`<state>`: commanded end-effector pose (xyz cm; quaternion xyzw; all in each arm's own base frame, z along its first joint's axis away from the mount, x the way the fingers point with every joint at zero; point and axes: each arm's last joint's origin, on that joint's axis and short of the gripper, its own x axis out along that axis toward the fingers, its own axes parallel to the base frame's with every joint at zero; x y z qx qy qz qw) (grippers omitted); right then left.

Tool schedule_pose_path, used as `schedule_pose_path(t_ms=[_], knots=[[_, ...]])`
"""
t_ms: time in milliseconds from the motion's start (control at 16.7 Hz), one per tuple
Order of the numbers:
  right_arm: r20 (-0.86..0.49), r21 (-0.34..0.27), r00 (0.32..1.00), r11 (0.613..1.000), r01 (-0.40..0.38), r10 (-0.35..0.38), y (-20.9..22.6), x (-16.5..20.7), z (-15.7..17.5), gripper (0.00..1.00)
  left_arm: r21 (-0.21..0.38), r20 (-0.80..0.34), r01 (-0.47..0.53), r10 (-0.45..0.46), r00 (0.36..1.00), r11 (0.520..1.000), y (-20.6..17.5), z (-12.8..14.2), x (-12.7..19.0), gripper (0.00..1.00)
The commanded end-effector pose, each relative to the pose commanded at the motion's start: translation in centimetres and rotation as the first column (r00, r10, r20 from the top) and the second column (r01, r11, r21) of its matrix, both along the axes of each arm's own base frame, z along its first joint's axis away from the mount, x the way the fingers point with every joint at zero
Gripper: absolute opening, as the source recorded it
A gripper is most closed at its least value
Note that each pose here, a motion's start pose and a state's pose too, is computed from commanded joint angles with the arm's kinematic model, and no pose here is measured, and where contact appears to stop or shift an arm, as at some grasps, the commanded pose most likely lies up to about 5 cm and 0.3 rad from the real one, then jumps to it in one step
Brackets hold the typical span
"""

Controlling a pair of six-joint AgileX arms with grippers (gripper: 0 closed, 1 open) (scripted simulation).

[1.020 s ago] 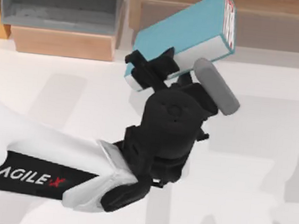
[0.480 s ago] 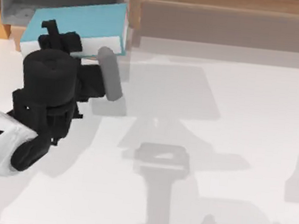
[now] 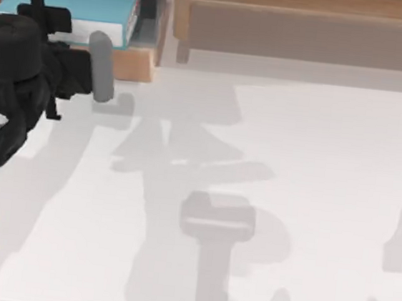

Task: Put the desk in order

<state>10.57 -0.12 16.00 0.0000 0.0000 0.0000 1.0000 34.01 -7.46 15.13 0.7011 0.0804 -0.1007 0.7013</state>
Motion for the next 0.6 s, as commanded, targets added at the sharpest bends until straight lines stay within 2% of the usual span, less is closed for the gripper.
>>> schedule_pose_path(t_ms=[420,600], knots=[[0.000,0.000,1.000,1.000,0.000,0.000,0.0,0.0,0.0,1.00,0.002,0.001,0.004,-0.004,1.000,1.000,0.0,0.0,0.1,0.00],[0.000,0.000,1.000,1.000,0.000,0.000,0.0,0.0,0.0,1.00,-0.005,0.015,-0.007,0.007,1.000,1.000,0.2,0.3,1.2,0.00]])
